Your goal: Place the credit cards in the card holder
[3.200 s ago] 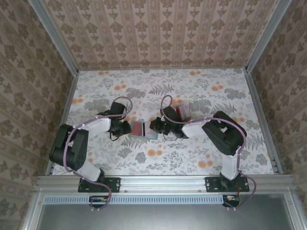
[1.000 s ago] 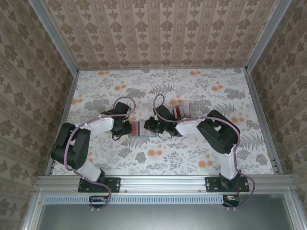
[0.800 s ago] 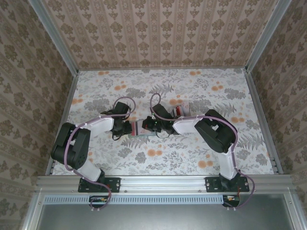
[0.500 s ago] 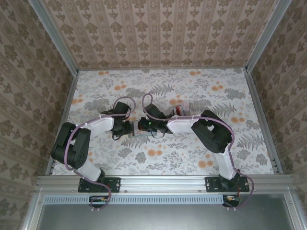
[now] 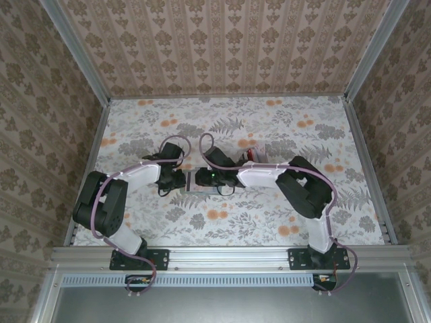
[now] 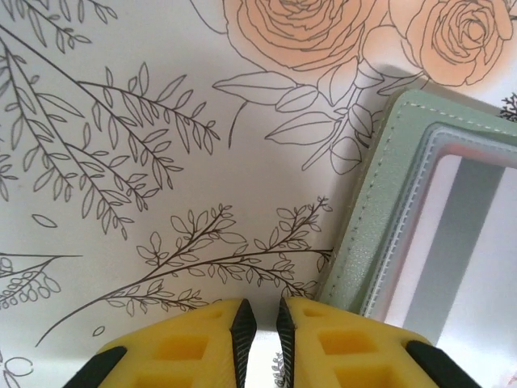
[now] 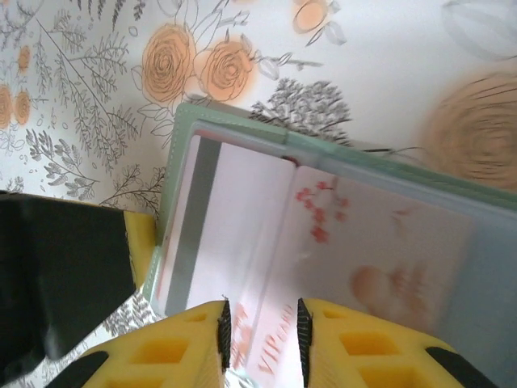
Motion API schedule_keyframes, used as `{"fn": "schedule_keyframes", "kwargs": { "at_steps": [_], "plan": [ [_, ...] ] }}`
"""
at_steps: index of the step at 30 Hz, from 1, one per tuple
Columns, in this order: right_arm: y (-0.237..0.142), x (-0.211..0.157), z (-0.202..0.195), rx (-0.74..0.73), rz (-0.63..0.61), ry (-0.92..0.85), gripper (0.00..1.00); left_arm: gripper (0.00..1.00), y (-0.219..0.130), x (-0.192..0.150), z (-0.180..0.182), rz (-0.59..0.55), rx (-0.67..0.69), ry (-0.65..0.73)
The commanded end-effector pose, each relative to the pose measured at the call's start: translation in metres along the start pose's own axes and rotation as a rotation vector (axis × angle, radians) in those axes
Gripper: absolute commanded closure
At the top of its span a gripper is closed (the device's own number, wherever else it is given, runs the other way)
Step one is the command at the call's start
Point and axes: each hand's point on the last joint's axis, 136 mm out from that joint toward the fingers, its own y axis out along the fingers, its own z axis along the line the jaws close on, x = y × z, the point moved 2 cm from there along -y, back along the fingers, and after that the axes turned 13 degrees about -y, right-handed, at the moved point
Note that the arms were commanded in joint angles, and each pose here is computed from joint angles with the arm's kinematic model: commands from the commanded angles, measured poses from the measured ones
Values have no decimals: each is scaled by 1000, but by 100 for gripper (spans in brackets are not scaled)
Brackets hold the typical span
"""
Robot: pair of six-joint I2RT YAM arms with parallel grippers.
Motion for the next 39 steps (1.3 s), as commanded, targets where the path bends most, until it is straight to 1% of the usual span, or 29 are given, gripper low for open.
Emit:
{"fn": "schedule_keyframes", "kwargs": {
  "at_steps": [1, 5, 11, 14, 17, 21, 24, 29, 34, 39],
  "plan": [
    [-30, 6, -16, -63, -5, -45, 68, 77, 24, -29, -22, 135, -93, 51],
    [-35, 0, -19, -56, 11, -44, 67, 77, 18, -26, -31, 131, -106, 65],
    [-23, -15, -27, 3, 53, 28, 67, 77, -8, -21, -52, 92, -120, 115],
    [-19, -17, -31, 2, 62, 41, 67, 77, -19, -19, -58, 73, -125, 130],
    [-20, -18, -40, -13, 55, 58, 67, 76, -25, -17, -55, 57, -103, 133],
    [-31, -12, -51, -25, 24, 80, 67, 75, -24, -14, -39, 44, -54, 109],
    [-39, -11, -62, -56, 12, 82, 67, 75, -29, -12, -47, 36, -105, 97],
    [-43, -11, -70, -63, 13, 91, 67, 74, -41, -11, -82, 26, -191, 131],
    [-42, -13, -68, -44, 16, 101, 67, 77, -37, -14, -105, 38, -208, 168],
    [-37, -16, -69, -33, 29, 107, 66, 84, -20, -16, -112, 72, -211, 168]
  ]
}}
